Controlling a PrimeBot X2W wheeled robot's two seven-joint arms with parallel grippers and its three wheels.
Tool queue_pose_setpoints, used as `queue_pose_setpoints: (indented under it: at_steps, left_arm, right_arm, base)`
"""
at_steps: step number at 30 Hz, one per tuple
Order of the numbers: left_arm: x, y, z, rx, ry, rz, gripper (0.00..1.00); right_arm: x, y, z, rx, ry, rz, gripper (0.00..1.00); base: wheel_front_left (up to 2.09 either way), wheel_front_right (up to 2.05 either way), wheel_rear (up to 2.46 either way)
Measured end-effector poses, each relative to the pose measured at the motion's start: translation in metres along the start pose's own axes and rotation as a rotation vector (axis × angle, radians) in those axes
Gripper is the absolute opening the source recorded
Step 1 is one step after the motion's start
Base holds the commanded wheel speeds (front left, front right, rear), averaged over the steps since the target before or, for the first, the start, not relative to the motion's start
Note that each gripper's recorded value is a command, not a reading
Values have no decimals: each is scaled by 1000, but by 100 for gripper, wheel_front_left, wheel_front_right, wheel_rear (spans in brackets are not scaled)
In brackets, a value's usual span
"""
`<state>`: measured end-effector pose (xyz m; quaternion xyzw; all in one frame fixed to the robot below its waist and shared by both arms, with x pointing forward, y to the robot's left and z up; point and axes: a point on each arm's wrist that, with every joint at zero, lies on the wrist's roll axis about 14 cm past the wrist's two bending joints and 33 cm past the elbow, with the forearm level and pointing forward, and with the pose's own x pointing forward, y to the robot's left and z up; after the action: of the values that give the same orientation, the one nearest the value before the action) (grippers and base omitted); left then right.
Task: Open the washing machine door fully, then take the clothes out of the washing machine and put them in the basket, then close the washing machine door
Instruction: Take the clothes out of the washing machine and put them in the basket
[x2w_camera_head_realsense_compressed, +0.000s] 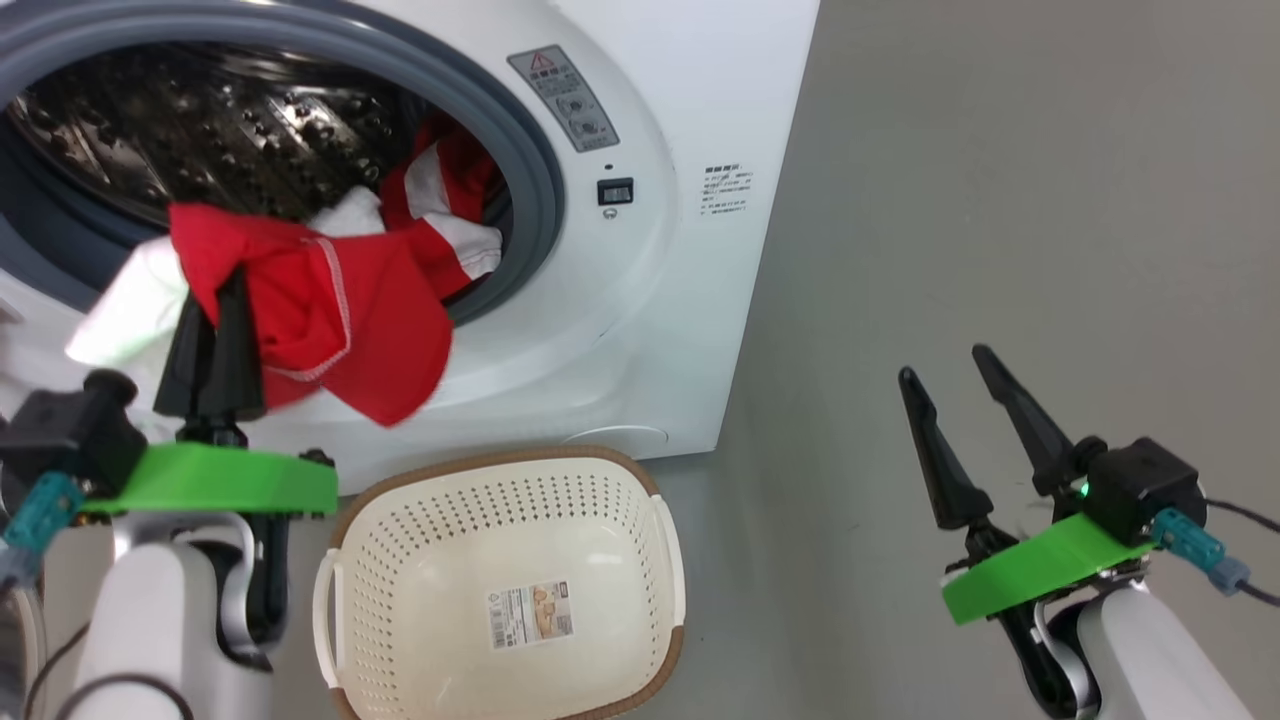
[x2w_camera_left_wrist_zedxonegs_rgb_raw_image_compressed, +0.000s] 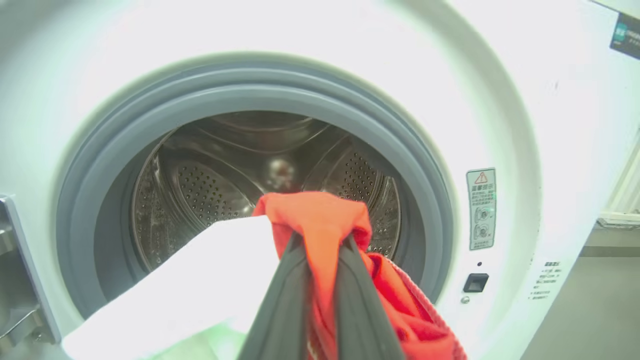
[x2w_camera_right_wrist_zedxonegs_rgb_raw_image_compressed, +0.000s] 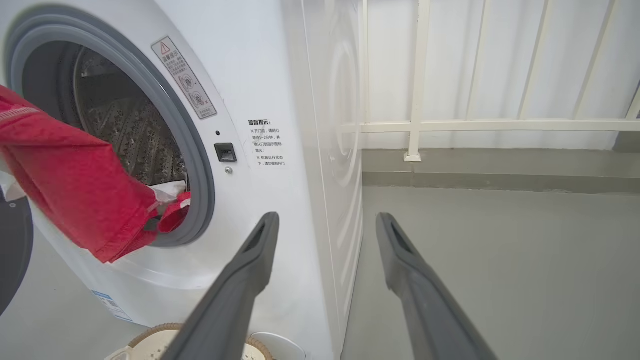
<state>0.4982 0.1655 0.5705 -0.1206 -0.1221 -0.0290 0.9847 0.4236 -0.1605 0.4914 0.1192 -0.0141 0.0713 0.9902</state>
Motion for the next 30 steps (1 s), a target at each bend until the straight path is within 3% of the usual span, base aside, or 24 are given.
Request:
queue_pose_setpoints:
  at_steps: [12,30]
  left_arm:
    - [-25,-15,20,-20,-22,-12,0]
    - [-60,10,-150,-128,453,98,0]
  right_arm:
    - [-6,-1,3,0,-6,-7,100]
    - [15,-9,-31,16,69,-17,100]
  base:
    - [0,0,0]
    - [0,0,0]
